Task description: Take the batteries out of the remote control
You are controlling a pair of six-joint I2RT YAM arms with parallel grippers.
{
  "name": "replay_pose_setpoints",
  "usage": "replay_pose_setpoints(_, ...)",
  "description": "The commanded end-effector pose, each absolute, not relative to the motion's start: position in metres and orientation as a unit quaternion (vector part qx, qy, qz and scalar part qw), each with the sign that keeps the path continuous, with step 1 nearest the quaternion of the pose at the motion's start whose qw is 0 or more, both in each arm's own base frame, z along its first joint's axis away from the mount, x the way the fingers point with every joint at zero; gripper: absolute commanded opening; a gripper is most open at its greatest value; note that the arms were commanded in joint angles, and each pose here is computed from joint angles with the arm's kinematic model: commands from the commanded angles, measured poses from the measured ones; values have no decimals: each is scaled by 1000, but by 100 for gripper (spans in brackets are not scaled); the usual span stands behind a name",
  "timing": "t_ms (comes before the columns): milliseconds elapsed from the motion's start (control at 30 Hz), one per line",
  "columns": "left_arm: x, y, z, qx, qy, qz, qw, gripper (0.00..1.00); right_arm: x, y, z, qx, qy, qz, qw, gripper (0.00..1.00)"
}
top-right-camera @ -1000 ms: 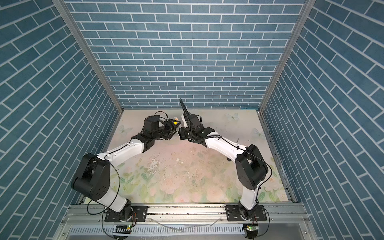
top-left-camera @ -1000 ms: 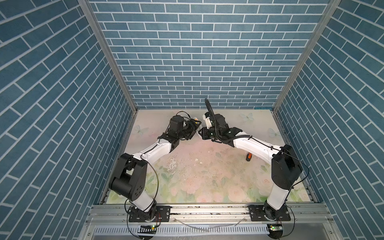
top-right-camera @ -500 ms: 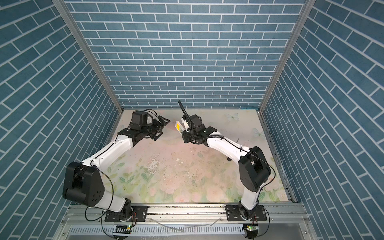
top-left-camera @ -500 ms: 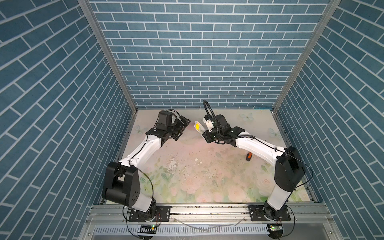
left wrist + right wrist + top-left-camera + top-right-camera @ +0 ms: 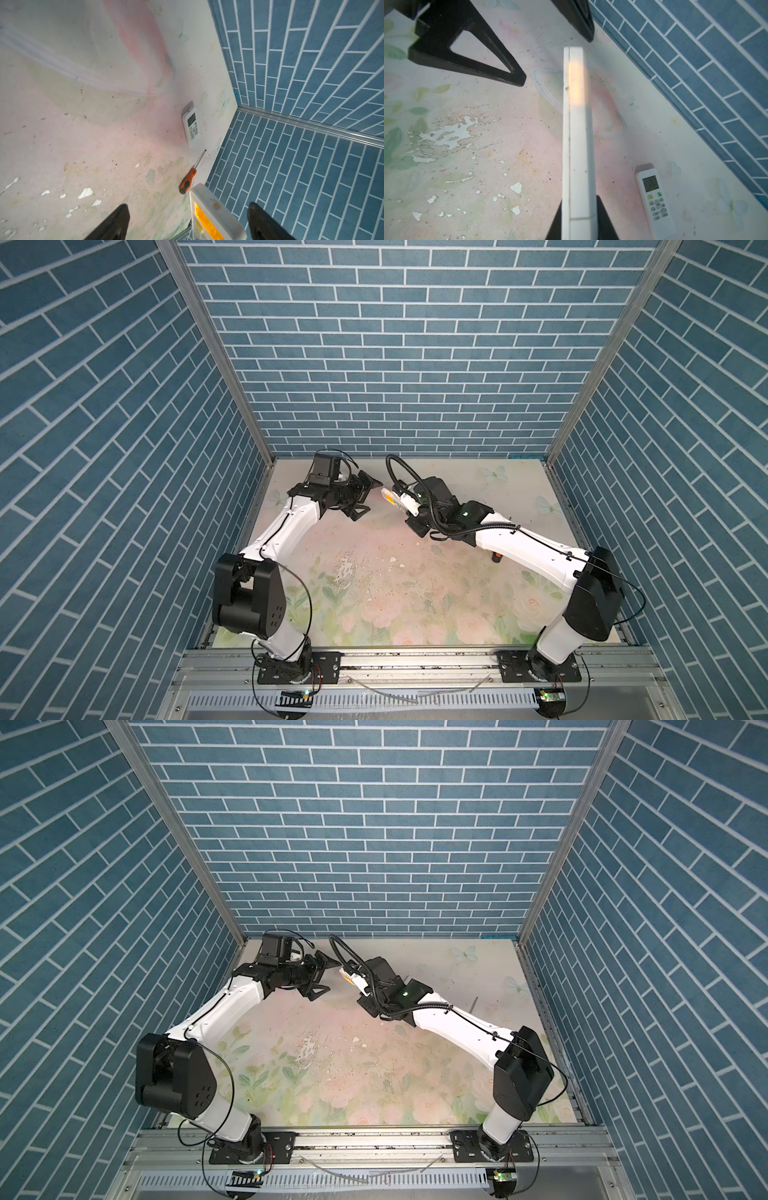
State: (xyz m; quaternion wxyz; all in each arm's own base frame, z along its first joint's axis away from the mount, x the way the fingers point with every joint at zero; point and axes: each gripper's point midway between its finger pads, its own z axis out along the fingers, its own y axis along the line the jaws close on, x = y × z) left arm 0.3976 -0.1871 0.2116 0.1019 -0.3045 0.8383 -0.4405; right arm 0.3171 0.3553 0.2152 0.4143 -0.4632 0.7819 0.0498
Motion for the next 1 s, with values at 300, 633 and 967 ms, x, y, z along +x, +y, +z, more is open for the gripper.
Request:
replay_pose_setpoints(300,382,-194,218,-320,837,-440,47,86,319,354,205,-530,728,-72,429,0)
replay_pose_setpoints(633,391,-209,204,-321,840,-435,40,73,318,371,211,-546,712,-77,435,0)
replay_pose_setpoints(967,395,-220,190,-318,846,-427,32,62,318,378,214,-546,712,-63,438,0)
